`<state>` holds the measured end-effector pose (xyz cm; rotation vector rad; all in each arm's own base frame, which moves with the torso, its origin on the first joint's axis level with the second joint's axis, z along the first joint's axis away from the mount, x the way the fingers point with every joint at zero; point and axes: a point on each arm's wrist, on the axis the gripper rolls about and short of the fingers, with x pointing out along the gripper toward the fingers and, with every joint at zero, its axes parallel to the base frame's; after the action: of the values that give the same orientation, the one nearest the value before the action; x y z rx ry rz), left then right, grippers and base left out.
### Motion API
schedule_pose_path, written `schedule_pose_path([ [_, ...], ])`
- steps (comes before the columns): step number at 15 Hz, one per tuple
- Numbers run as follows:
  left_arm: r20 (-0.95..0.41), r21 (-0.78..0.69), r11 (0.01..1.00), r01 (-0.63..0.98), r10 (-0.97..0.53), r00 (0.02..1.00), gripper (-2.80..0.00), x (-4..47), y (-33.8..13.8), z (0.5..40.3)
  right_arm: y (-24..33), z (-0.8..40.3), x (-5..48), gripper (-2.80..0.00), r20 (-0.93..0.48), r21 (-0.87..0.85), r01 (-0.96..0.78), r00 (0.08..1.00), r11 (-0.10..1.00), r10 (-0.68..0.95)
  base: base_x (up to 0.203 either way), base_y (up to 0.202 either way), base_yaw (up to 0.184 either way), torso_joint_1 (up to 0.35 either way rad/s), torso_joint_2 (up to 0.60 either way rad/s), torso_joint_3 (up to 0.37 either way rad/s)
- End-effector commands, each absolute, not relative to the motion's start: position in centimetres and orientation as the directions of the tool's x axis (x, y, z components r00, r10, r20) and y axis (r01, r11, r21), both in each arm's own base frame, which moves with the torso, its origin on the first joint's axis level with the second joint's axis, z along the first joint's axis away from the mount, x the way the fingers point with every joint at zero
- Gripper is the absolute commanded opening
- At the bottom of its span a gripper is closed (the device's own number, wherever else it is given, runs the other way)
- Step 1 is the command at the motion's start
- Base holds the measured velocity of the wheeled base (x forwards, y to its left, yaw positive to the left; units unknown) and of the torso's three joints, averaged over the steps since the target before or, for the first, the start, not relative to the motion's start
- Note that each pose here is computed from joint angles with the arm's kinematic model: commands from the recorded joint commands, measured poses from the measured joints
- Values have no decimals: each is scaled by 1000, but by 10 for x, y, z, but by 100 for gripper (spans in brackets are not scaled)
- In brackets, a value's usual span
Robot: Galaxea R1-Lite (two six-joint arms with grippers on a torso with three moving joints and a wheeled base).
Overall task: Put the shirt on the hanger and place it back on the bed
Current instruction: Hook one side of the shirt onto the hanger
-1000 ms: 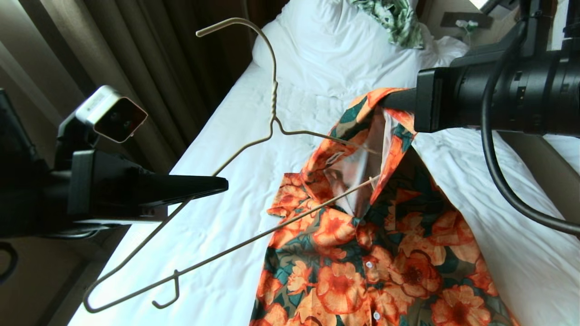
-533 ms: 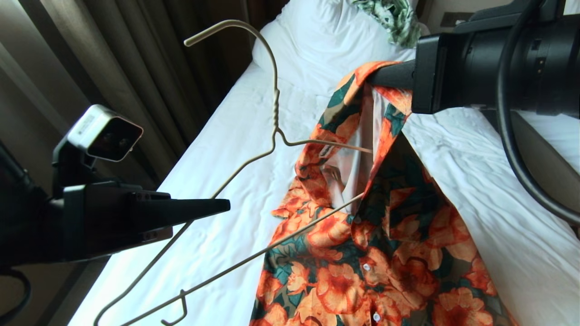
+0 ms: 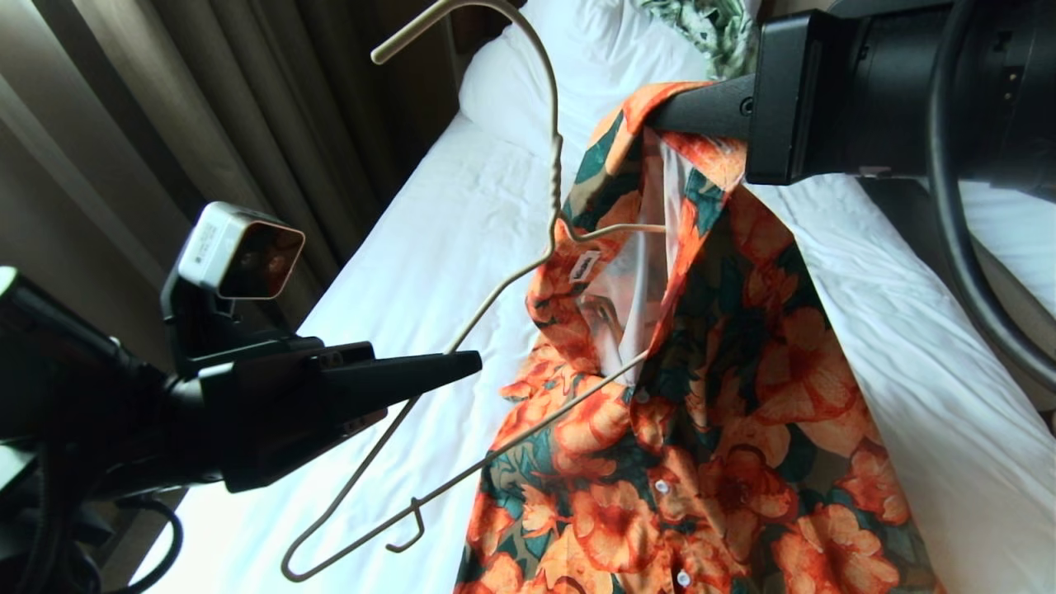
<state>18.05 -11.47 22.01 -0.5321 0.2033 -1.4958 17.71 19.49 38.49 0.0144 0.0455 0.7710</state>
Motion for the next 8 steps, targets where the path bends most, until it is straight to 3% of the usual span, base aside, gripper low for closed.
schedule_pose_path([
  [1,180,-477,-24,878,-981,70,-280,189,-123,209,200,385,175,-280,-36,30,-711,702,703,711,0,0,0,0,0,0],
  [8,231,-473,3,881,-964,128,-280,205,-130,207,197,380,152,-280,-102,26,-754,651,656,752,0,0,0,0,0,0],
])
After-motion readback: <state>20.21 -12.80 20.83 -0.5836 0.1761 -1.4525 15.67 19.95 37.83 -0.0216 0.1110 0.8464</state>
